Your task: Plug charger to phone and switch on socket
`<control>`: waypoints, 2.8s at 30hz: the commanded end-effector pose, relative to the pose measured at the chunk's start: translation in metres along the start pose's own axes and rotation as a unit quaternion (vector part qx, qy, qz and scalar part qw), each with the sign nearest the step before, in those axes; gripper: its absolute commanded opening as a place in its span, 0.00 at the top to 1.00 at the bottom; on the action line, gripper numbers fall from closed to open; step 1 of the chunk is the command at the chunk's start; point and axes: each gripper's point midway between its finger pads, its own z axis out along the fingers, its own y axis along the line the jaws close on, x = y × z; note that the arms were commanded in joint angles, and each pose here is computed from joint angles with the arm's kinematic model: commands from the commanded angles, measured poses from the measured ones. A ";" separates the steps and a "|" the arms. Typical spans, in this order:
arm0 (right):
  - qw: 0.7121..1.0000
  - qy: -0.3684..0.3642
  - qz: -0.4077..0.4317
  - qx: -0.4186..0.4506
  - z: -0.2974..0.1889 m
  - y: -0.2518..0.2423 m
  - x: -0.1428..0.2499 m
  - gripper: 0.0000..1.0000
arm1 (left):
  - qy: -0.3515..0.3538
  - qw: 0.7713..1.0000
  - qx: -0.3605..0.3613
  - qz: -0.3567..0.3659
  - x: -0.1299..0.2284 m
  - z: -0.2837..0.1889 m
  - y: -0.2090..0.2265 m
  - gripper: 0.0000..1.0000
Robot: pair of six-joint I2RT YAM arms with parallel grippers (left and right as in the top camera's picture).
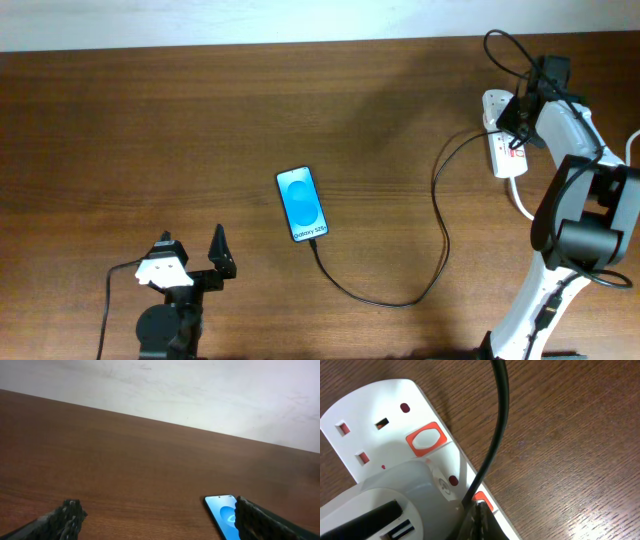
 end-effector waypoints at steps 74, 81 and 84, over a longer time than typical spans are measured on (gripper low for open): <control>0.972 0.084 -0.037 -0.217 -0.046 0.127 0.052 0.96 | -0.001 1.000 -0.003 -0.003 0.002 0.000 0.002 0.01; 0.972 0.095 -0.037 -0.212 -0.024 0.128 0.061 0.96 | -0.001 1.000 -0.003 -0.003 0.002 0.000 0.002 0.01; 0.971 0.097 -0.040 -0.213 -0.021 0.131 0.063 0.96 | -0.001 1.000 -0.003 -0.003 0.002 0.000 0.002 0.01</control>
